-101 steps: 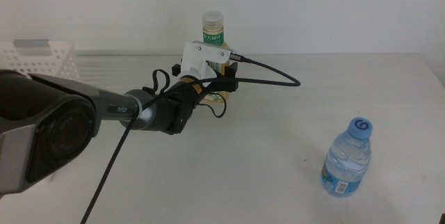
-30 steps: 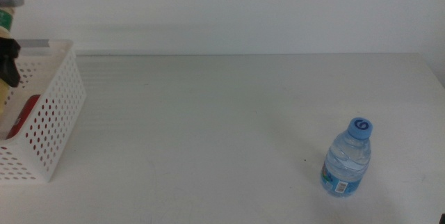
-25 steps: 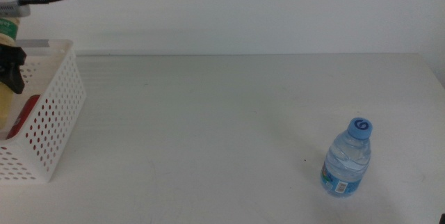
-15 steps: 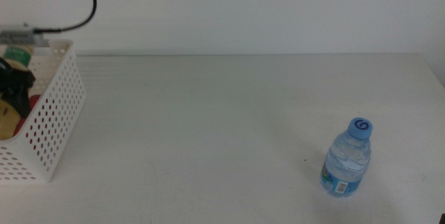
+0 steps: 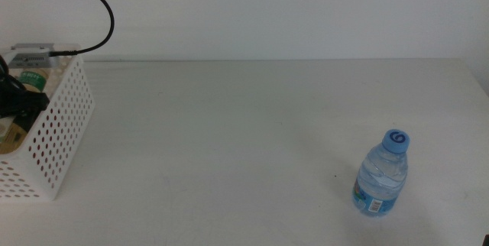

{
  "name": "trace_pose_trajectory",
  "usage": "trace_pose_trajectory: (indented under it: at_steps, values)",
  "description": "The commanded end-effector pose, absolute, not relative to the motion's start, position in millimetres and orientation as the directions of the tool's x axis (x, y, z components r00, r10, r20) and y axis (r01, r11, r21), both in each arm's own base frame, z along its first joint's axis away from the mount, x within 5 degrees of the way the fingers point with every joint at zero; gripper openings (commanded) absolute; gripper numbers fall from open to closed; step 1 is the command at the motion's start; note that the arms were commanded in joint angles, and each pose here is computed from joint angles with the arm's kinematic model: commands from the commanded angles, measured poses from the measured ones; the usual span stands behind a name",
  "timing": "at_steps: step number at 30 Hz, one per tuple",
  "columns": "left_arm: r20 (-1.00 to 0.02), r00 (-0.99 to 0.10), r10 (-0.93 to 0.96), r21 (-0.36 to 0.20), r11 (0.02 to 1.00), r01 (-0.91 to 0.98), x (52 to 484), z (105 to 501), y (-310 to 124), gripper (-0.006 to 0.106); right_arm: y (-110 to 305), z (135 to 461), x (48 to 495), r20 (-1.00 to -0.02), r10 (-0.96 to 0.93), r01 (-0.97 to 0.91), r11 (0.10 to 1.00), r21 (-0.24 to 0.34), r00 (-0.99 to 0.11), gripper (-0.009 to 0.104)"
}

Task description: Use arms to grab the bottles and put them into the dustbin to the left of the table.

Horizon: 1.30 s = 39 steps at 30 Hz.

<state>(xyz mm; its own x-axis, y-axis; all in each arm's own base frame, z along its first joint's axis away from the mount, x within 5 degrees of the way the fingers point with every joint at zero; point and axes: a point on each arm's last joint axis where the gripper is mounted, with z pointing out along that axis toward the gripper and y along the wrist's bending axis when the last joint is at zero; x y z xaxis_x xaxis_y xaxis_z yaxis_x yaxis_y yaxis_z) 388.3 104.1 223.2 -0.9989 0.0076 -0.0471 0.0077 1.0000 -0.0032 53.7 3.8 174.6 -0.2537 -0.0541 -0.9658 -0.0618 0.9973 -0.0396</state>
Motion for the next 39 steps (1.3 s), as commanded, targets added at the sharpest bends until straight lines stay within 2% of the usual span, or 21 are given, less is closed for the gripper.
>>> trace_pose_trajectory:
  at_steps: [1, 2, 3, 4, 5, 8, 12, 19, 22, 25, 26, 30, 34, 39]
  values:
    - [-0.135, -0.991, 0.001, 0.037, 0.999, -0.004, 386.9, 251.7, 107.6, 0.018, 2.8, 184.9, 53.4, -0.986, -0.066, -0.047, 0.997, -0.059, -0.151, 0.096]
    - [-0.138, -0.99, 0.001, 0.038, 0.999, -0.004, 387.2, 251.7, 107.7, 0.025, 2.8, 184.9, 53.4, -0.986, -0.066, -0.047, 0.997, -0.059, -0.151, 0.096]
    - [-0.142, -0.99, 0.001, 0.039, 0.999, -0.004, 387.5, 251.8, 107.7, 0.042, 2.8, 184.9, 53.4, -0.986, -0.066, -0.047, 0.997, -0.059, -0.151, 0.096]
    - [-0.14, -0.99, 0.003, 0.045, 0.999, -0.003, 387.4, 251.8, 108.2, 0.051, 2.8, 184.9, 53.4, -0.986, -0.066, -0.047, 0.997, -0.059, -0.151, 0.096]
    - [-0.135, -0.991, 0.009, 0.062, 0.998, 0.001, 387.0, 251.8, 109.7, 0.069, 2.8, 184.9, 53.4, -0.986, -0.066, -0.047, 0.997, -0.059, -0.151, 0.096]
    - [-0.128, -0.992, 0.017, 0.085, 0.996, 0.006, 386.1, 252.4, 111.7, 0.091, 2.8, 184.9, 53.4, -0.986, -0.066, -0.047, 0.997, -0.059, -0.151, 0.096]
    - [-0.143, -0.99, 0.017, 0.09, 0.996, 0.004, 384.1, 259.3, 111.2, 0.09, 2.8, 184.9, 53.4, -0.986, -0.066, -0.047, 0.997, -0.059, -0.151, 0.096]
    - [-0.292, -0.956, 0.016, 0.114, 0.993, -0.018, 364.1, 313.4, 103.9, 0.09, 2.8, 184.9, 53.4, -0.986, -0.066, -0.047, 0.997, -0.059, -0.151, 0.096]
    - [-0.406, -0.914, 0.007, 0.085, 0.996, -0.03, 350.5, 345.8, 95.1, 0.09, 2.8, 184.9, 53.4, -0.986, -0.066, -0.047, 0.997, -0.059, -0.151, 0.096]
    - [-0.518, -0.855, -0.01, 0.018, 1.0, -0.022, 336.3, 375.7, 81.1, 0.09, 2.8, 184.9, 53.4, -0.986, -0.066, -0.047, 0.997, -0.059, -0.151, 0.096]
    - [-0.544, -0.839, 0.003, 0.016, 1.0, -0.007, 331.0, 385.1, 74.4, 0.09, 2.8, 184.9, 53.4, -0.986, -0.066, -0.047, 0.997, -0.059, -0.151, 0.096]
    - [-0.632, -0.772, 0.07, 0.05, 0.998, 0.05, 311.8, 416.3, 46.8, 0.09, 2.8, 184.9, 53.4, -0.986, -0.066, -0.047, 0.997, -0.059, -0.151, 0.096]
    - [-0.715, -0.687, 0.128, 0.055, 0.99, 0.128, 291.5, 443.4, 9.0, 0.09, 2.8, 184.9, 53.4, -0.986, -0.066, -0.047, 0.997, -0.059, -0.151, 0.096]
    - [-0.818, -0.523, 0.239, 0.101, 0.955, 0.277, 262.4, 453.3, -41.3, 0.09, 2.8, 184.9, 53.4, -0.986, -0.066, -0.047, 0.997, -0.059, -0.151, 0.096]
